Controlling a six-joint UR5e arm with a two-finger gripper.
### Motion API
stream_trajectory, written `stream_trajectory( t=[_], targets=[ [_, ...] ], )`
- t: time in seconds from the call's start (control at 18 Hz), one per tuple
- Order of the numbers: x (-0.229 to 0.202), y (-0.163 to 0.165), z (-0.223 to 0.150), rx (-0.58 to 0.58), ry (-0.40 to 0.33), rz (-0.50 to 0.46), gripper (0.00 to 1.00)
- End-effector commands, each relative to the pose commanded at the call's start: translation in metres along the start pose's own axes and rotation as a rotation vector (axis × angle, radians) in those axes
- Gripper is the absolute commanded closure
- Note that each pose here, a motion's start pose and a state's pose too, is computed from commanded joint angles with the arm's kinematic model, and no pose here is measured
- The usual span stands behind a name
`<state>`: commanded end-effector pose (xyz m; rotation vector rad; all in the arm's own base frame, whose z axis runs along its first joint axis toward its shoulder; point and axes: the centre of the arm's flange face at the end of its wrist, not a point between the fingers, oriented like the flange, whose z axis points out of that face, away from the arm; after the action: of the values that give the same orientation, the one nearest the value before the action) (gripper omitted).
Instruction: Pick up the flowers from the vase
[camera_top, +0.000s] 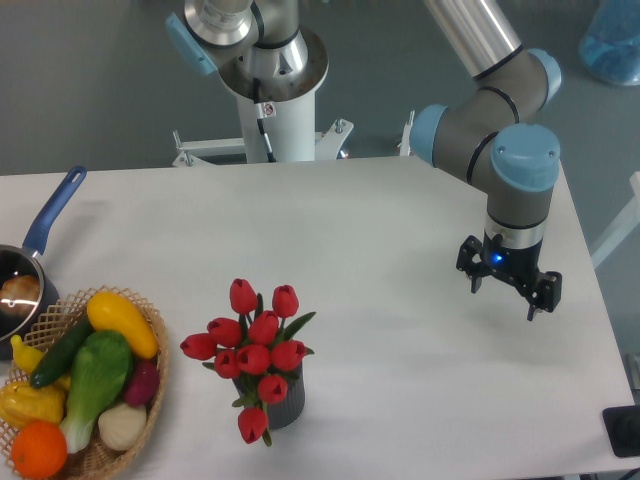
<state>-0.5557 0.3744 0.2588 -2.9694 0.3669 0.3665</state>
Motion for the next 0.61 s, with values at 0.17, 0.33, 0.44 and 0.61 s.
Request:
stream_trajectory(
  t=[0.17,0.33,0.44,0.61],
  targets=[
    [0.000,0.000,0.000,0.002,0.000,-0.002,0.00],
    [0.002,-0.001,0.001,0.006,0.004,-0.008,0.00],
    [0.002,-0.004,0.002,0.043,0.004,-0.030,0.00],
    [0.008,-0.016,-0.002,0.148,0.024,-0.081,0.00]
  ],
)
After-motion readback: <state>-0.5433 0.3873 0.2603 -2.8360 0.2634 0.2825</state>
